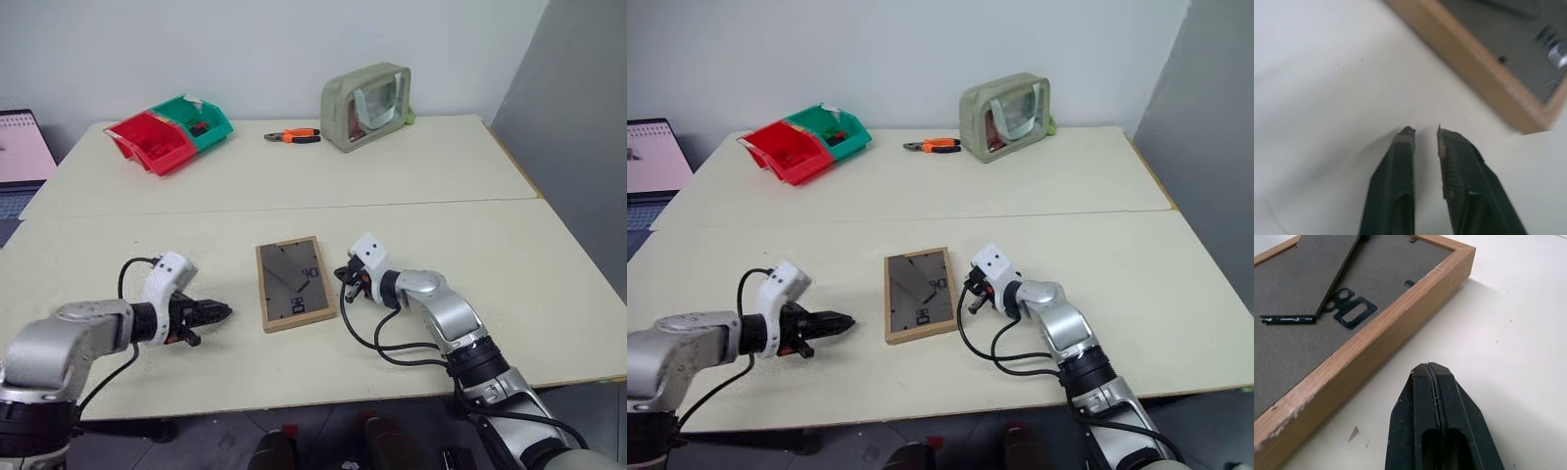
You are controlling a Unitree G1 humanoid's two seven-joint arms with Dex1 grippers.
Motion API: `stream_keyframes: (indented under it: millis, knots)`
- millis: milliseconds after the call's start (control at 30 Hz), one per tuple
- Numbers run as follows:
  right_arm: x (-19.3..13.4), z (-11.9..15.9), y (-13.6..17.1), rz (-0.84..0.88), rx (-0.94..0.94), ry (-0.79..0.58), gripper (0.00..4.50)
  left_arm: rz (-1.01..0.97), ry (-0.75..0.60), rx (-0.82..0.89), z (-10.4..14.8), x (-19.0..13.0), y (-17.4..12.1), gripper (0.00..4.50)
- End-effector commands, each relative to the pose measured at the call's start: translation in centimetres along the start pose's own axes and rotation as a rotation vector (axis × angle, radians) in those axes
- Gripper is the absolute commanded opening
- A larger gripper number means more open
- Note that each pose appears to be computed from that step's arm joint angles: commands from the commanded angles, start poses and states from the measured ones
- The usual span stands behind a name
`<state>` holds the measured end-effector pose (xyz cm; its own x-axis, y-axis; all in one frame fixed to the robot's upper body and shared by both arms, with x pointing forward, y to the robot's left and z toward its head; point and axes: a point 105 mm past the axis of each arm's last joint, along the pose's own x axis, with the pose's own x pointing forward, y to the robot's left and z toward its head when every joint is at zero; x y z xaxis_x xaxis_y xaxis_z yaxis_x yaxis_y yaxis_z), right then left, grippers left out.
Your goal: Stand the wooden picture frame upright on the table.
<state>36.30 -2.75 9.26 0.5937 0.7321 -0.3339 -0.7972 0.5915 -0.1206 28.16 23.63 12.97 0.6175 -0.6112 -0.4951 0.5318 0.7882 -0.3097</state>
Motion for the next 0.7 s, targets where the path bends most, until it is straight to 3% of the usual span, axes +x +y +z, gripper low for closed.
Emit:
stream_keyframes:
  millis: [33, 233, 467, 700]
  knots:
    - [-0.2, 1.5, -0.3, -0.02, -0.021, -0.066, 0.0, -0.083, -0.093, -0.288, 1.5, -0.7, -0.4, 1.91]
    - [-0.1, 1.6, -0.1, -0.016, -0.019, -0.072, 0.0, -0.284, -0.008, -0.454, 0.0, 0.6, -2.7, 3.09]
    - [-0.3, 1.2, 0.6, -0.013, -0.02, -0.063, 0.0, -0.33, 0.081, -0.536, -2.5, 1.5, -3.6, 4.35]
    - [0.5, 1.2, 2.0, 0.016, -0.019, -0.061, 0.0, -0.29, 0.118, -0.589, -3.6, 3.3, -2.6, 4.44]
